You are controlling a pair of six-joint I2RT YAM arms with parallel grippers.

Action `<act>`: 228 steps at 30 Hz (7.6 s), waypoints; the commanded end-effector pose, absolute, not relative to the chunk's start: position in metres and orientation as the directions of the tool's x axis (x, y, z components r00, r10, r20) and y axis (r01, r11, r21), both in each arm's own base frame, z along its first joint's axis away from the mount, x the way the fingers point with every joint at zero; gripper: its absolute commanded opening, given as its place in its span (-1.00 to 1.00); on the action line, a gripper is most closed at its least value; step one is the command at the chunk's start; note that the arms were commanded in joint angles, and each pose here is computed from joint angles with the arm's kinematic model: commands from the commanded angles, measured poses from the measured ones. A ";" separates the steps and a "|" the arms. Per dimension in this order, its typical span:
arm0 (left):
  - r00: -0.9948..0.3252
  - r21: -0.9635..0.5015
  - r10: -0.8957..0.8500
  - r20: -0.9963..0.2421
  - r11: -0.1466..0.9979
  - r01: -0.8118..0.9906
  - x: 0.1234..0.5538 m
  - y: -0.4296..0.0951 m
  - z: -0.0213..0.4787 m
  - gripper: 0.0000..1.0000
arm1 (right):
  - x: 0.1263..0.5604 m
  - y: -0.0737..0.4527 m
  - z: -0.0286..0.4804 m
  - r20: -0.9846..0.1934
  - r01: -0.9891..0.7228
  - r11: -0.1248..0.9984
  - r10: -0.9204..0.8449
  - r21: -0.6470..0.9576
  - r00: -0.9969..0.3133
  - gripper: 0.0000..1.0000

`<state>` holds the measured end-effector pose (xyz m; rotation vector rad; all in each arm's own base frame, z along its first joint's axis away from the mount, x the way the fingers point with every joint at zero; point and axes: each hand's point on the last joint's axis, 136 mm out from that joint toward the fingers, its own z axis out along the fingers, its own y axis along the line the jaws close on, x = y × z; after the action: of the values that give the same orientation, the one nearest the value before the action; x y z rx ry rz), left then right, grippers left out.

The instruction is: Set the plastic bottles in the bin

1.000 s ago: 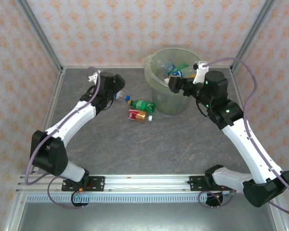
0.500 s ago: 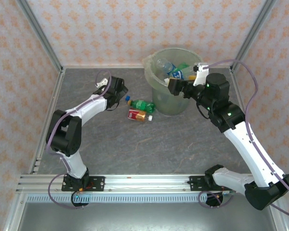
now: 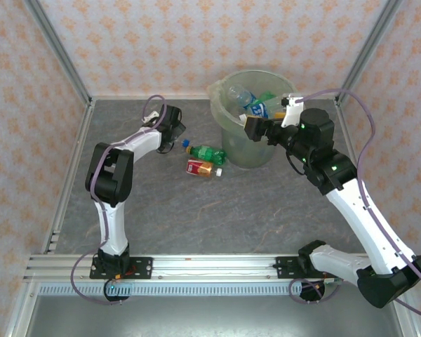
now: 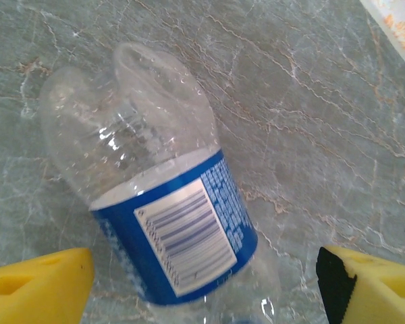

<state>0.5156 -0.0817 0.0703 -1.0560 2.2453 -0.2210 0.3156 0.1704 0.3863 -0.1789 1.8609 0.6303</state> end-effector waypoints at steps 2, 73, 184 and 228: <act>-0.508 -0.361 -0.731 -0.455 0.674 -0.645 0.520 -0.074 0.053 0.74 | 0.312 0.173 0.390 -0.912 -0.432 0.838 0.170 0.332 -0.372 0.99; -0.884 0.101 -0.283 -0.372 0.934 -0.342 0.487 -0.034 0.027 0.66 | 0.322 0.196 0.388 -0.907 -0.469 0.817 0.146 0.335 -0.394 0.99; 0.079 -0.564 -0.678 -0.731 0.666 0.488 0.549 -0.358 0.424 -0.16 | 0.319 0.118 0.423 -0.936 -0.153 0.934 0.290 0.322 -0.198 0.99; 0.039 -0.510 -0.557 -0.830 0.785 0.352 0.458 -0.276 0.473 0.98 | 0.355 0.135 0.409 -0.925 -0.152 0.933 0.284 0.327 -0.252 0.85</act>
<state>0.4753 -0.2959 0.4640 -0.1475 1.3738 -0.7484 0.3466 0.1318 0.3952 0.0994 1.8077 0.3887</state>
